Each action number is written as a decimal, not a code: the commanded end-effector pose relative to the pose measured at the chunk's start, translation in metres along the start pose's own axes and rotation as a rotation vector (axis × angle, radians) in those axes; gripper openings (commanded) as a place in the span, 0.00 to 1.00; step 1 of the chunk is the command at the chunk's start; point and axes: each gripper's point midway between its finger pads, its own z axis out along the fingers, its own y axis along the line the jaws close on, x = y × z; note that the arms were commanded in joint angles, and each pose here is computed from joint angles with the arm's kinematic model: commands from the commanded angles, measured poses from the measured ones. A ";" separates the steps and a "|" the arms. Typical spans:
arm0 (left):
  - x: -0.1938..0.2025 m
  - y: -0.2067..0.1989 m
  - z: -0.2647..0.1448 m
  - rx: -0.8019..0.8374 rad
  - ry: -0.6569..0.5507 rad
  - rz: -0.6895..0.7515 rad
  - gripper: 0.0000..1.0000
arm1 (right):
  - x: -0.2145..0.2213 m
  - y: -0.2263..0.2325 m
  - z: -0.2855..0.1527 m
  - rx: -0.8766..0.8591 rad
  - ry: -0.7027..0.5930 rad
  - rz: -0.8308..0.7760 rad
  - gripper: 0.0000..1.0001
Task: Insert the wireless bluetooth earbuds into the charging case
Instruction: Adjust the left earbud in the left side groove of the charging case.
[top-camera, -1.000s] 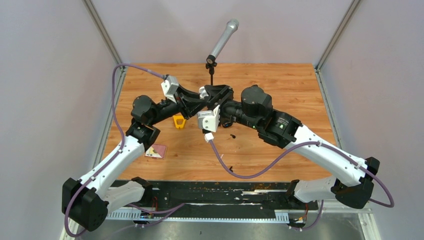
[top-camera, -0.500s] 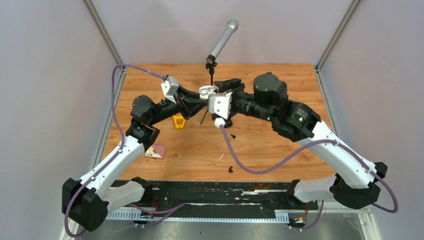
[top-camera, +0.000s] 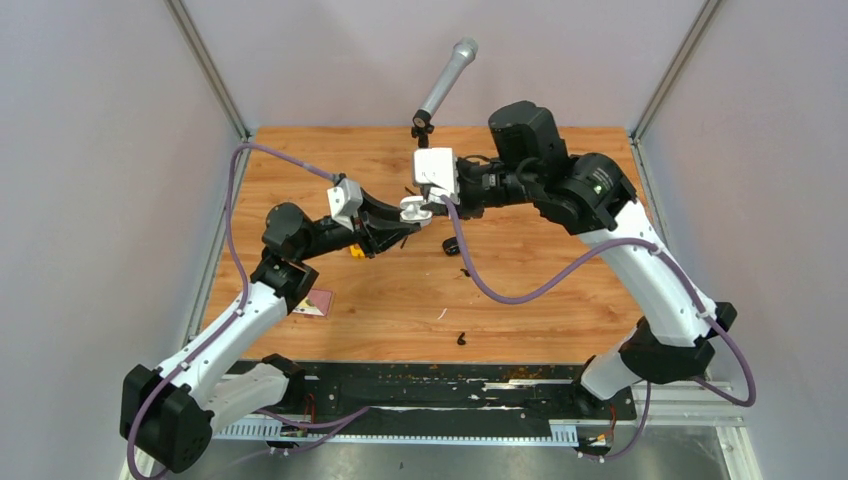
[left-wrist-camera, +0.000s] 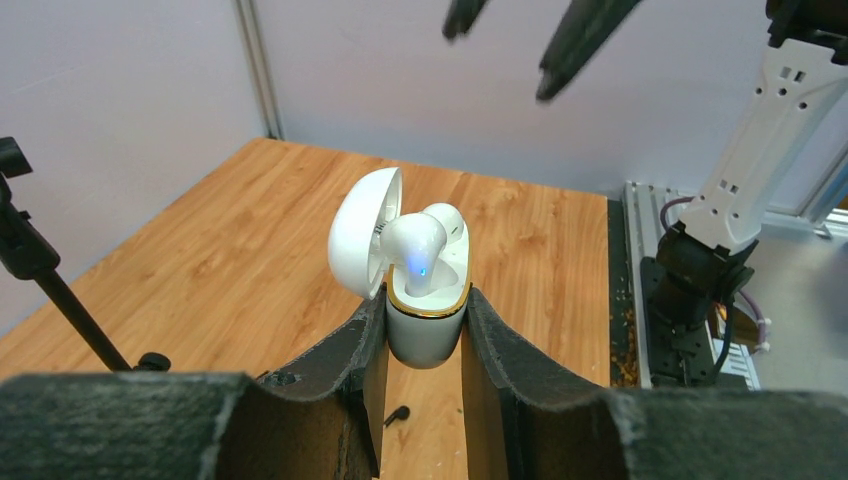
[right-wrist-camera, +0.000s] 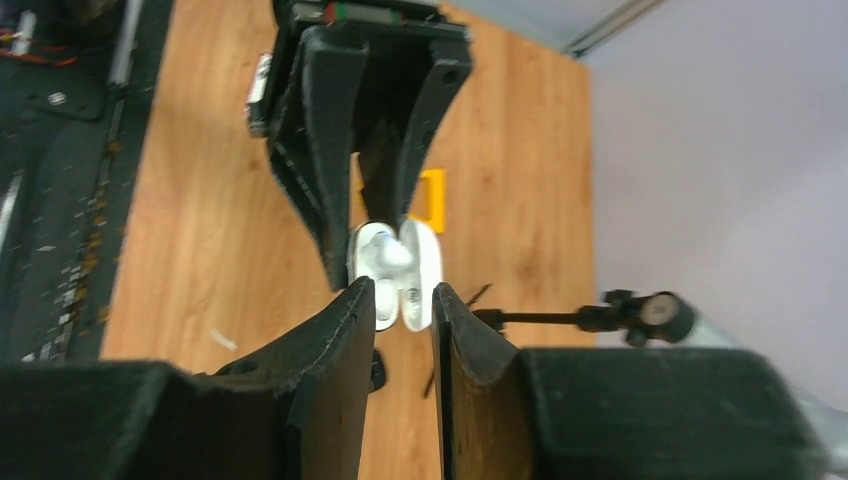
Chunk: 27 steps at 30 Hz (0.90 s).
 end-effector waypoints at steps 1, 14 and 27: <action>-0.004 -0.009 -0.005 0.042 -0.019 0.087 0.00 | 0.009 0.038 0.000 -0.164 0.015 0.103 0.28; -0.002 -0.014 -0.006 0.074 -0.014 0.118 0.00 | 0.025 0.040 0.019 -0.206 0.043 0.084 0.32; -0.003 -0.016 -0.004 0.096 -0.010 0.127 0.00 | 0.039 0.034 0.035 -0.165 0.088 0.071 0.37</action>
